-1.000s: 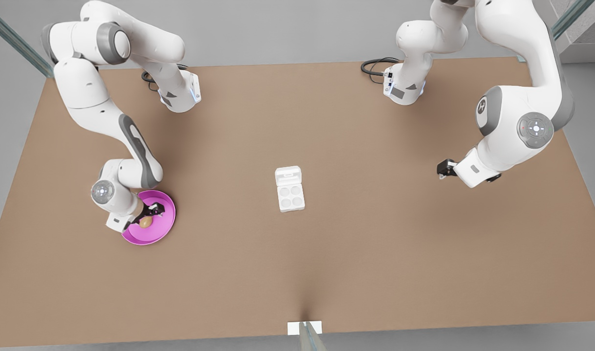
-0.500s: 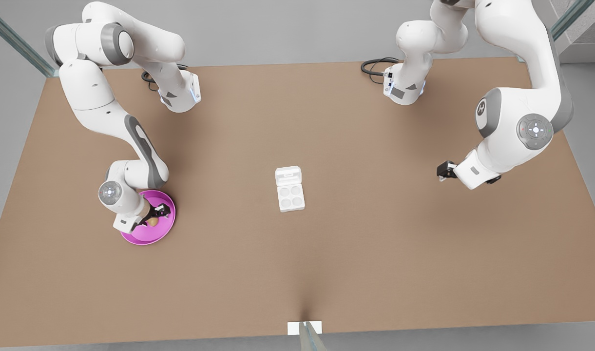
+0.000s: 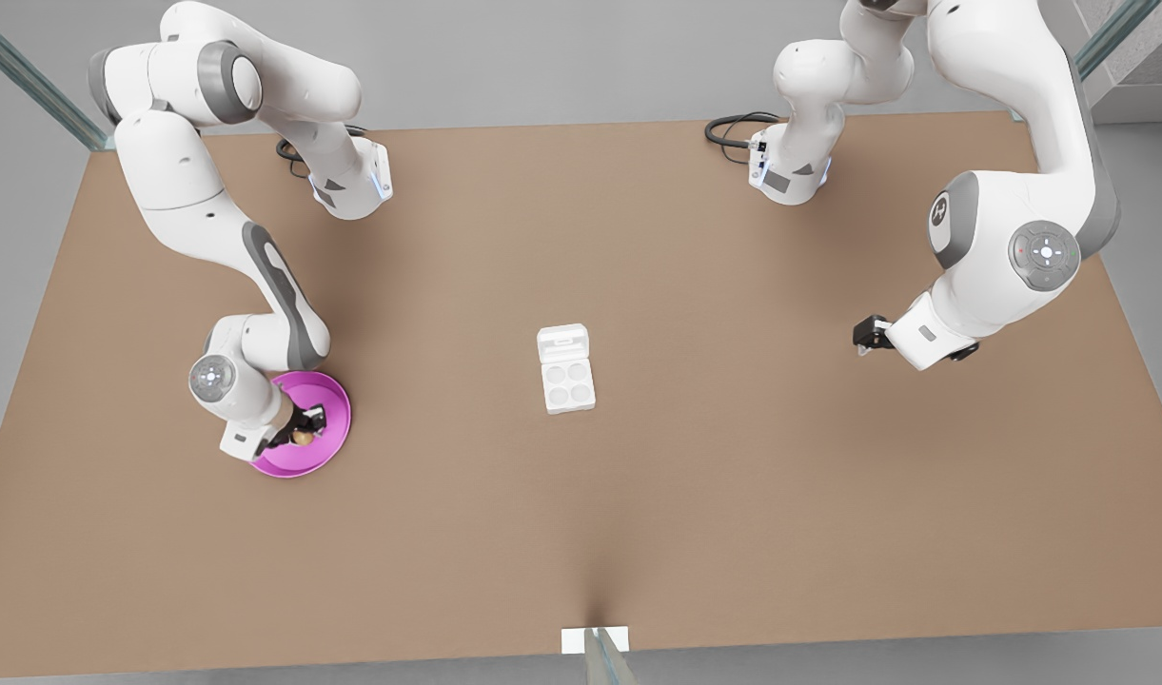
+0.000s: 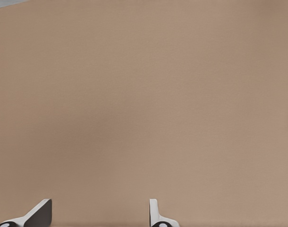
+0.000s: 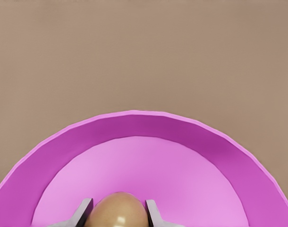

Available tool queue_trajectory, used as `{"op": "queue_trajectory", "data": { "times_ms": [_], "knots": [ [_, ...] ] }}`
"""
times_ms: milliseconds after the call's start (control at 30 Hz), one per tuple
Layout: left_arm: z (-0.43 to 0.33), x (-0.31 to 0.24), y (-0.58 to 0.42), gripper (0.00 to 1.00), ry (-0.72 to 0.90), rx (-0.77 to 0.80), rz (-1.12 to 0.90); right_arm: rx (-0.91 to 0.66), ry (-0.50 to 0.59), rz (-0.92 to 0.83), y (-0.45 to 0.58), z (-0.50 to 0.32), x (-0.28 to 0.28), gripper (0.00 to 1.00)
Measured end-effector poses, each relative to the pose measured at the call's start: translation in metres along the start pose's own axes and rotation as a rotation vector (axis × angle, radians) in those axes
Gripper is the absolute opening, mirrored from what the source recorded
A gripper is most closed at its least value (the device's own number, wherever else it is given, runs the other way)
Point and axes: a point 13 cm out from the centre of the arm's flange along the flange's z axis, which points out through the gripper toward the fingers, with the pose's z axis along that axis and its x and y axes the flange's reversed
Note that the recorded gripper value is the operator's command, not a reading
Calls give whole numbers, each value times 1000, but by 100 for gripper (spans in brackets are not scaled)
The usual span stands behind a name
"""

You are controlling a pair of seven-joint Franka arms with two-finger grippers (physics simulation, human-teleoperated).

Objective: Pack egg into the box and close the box lid

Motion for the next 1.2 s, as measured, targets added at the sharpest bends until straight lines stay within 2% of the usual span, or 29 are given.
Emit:
{"op": "queue_trajectory", "data": {
  "times_ms": [133, 267, 400, 567, 767, 1000, 1200],
  "knots": [
    [1, -1, 0, 100, 1, 0, 0, -6, -60, -54, 17, -47, -60, 42],
    [3, -1, -1, 100, 2, 1, 1, -75, -103, -166, 108, -99, -122, 42],
    [4, -2, 0, 100, 3, 1, 0, -98, -105, -233, 190, -130, -153, 42],
    [7, -3, 0, 100, 4, 1, 0, -145, -93, -245, 285, -116, -188, 42],
    [8, -4, 0, 100, 2, 1, 0, -149, -142, -192, 369, -110, -251, 42],
    [14, -7, 0, 100, 6, 2, 1, -178, -101, -105, 443, -99, -246, 42],
    [7, -5, 1, 100, 4, 1, -2, -154, 31, -5, 438, -74, -199, 42]
  ]
}}
